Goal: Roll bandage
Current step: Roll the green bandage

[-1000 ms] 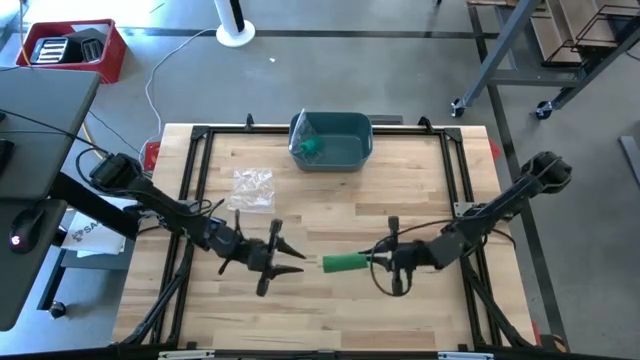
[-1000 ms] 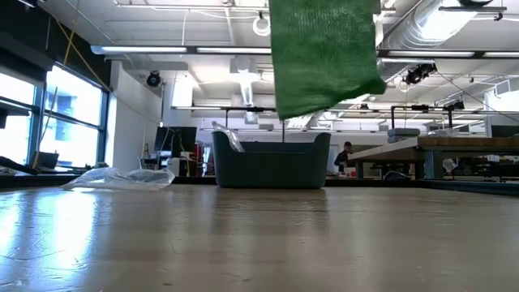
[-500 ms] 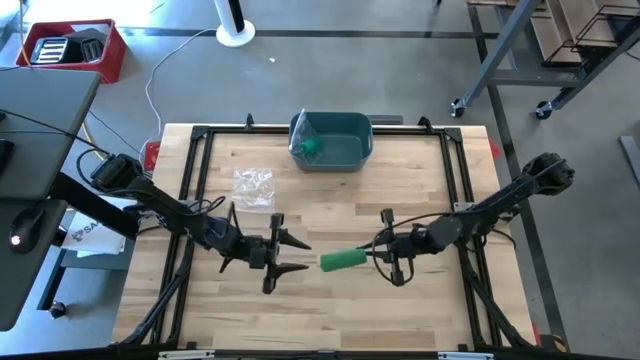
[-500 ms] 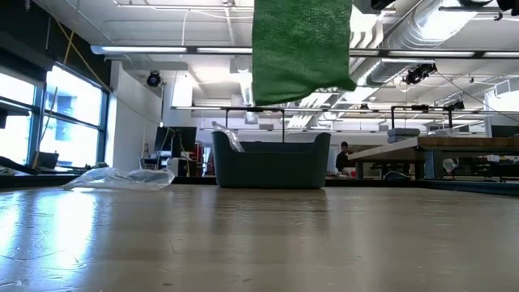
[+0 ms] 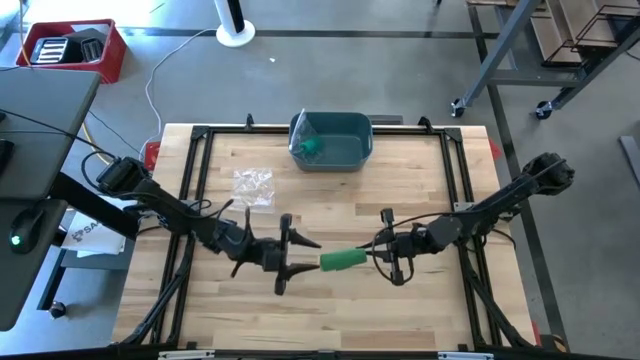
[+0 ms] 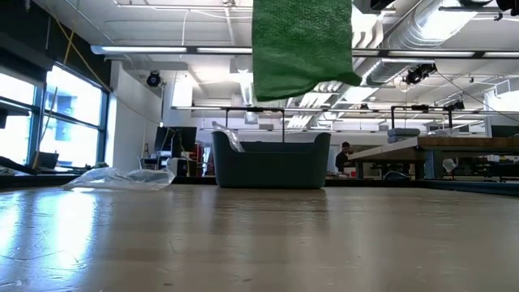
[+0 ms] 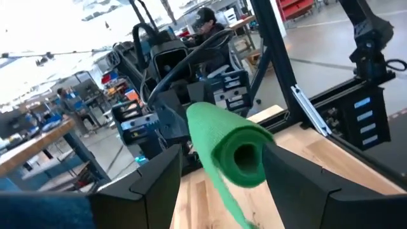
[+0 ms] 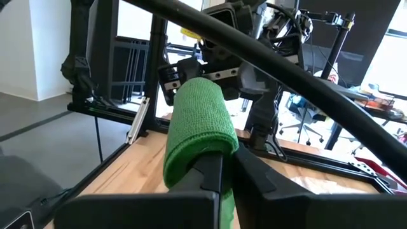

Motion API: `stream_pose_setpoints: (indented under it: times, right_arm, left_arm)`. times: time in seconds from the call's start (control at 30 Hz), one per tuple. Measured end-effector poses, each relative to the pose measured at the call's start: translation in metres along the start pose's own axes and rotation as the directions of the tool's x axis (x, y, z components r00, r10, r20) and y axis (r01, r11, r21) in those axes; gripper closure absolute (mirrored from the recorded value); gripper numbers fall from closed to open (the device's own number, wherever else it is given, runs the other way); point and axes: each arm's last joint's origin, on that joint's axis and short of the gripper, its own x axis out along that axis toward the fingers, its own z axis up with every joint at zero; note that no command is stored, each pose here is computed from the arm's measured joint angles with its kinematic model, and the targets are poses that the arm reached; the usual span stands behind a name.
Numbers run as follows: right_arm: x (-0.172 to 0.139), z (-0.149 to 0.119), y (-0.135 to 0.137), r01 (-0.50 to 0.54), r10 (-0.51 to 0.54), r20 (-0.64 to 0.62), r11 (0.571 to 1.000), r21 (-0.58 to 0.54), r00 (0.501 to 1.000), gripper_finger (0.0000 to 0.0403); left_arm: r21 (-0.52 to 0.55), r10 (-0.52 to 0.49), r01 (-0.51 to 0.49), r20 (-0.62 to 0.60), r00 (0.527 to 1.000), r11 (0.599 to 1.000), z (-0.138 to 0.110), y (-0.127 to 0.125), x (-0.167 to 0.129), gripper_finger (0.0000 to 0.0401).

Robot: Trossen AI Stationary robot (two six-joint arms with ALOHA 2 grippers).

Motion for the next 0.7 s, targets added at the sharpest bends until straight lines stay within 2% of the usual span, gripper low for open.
stream_pose_setpoints:
  times: [0.13,0.33,0.5,0.7]
  right_arm:
    - [0.0,0.0,0.0,0.0,0.0,0.0,1.0,0.0,1.0,0.0395]
    - [0.0,0.0,0.0,0.002,-0.002,-0.002,1.0,0.002,1.0,0.0395]
    - [0.0,0.0,0.0,0.003,-0.003,-0.002,1.0,0.01,1.0,0.0395]
    - [-0.001,0.0,0.001,0.052,-0.053,-0.01,0.998,-0.032,0.999,0.0395]
  left_arm:
    - [-0.047,0.004,-0.004,-0.005,1.0,0.999,-0.004,0.002,0.003,0.0187]
    - [-0.048,0.01,-0.011,-0.03,1.0,0.999,-0.013,0.001,0.01,0.0187]
    - [-0.068,0.032,-0.031,0.014,0.999,0.997,-0.011,0.001,0.012,0.0187]
    - [-0.079,0.053,-0.052,0.005,0.999,0.995,-0.011,0.002,0.012,0.0187]
